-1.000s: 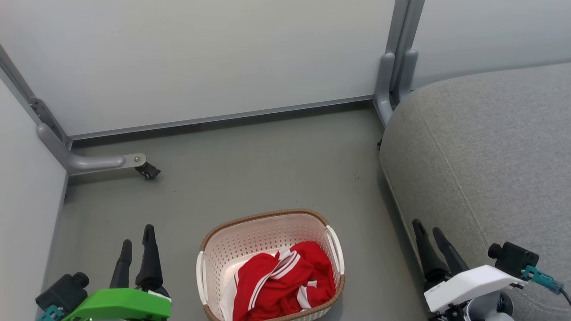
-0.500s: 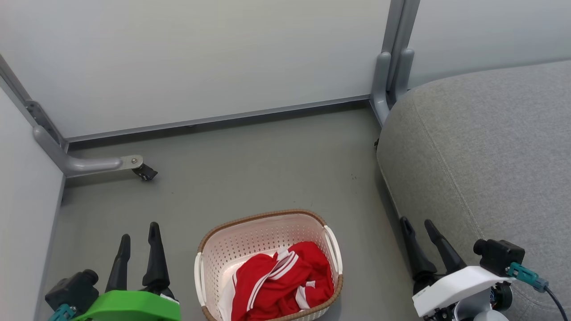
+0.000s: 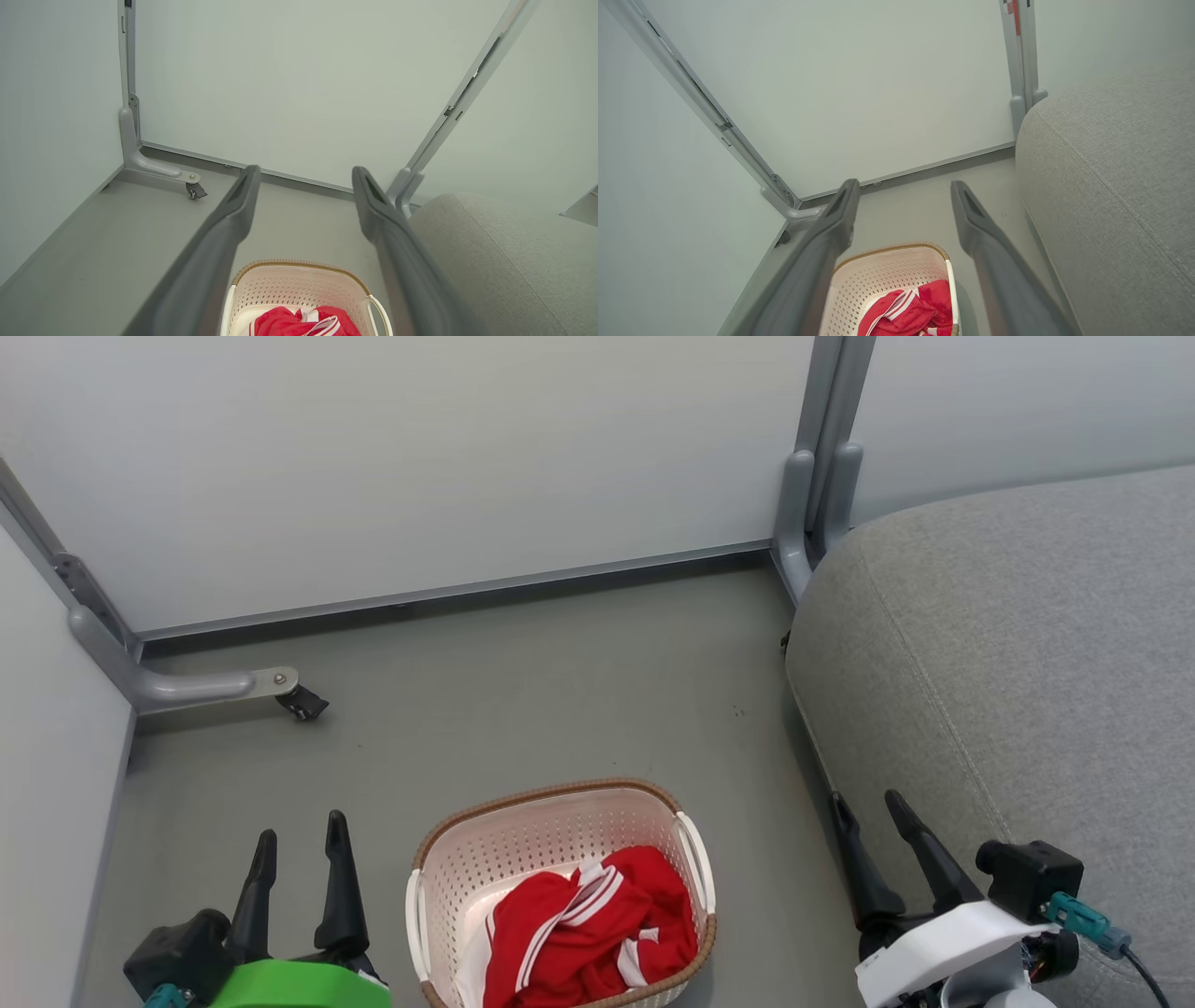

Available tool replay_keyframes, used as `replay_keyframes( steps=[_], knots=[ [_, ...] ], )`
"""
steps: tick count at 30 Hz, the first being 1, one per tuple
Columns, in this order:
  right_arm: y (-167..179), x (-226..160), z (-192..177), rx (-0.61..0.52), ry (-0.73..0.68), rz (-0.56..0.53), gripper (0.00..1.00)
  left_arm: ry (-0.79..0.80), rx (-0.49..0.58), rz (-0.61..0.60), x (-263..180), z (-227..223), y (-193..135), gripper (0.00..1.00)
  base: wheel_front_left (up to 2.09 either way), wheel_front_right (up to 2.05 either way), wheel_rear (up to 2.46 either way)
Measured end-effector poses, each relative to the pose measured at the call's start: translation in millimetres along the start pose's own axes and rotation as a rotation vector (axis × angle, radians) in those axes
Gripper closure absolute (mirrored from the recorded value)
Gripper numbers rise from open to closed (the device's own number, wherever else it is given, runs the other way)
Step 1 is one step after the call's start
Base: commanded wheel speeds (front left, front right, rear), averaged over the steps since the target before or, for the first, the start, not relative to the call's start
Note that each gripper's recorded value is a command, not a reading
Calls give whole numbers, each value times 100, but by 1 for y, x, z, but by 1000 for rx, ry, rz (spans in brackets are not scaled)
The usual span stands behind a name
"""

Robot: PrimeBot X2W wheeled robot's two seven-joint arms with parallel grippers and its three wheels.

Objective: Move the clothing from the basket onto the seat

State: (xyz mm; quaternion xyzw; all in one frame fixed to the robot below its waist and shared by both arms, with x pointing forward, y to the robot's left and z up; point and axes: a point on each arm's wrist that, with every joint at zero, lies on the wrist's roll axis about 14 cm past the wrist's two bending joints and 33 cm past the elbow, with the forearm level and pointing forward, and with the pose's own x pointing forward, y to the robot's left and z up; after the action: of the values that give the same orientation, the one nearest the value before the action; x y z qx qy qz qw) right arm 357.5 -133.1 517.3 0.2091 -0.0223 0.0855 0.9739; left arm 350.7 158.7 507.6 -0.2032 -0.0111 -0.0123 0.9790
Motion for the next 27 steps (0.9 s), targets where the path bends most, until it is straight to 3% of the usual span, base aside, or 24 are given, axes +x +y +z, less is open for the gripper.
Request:
replay_keyframes(
  steps=[27],
  knots=[
    [13,-9,1,-191,-28,58,0,-32,187,-84,-9,-1,-14,0,0,0,0]
  ],
)
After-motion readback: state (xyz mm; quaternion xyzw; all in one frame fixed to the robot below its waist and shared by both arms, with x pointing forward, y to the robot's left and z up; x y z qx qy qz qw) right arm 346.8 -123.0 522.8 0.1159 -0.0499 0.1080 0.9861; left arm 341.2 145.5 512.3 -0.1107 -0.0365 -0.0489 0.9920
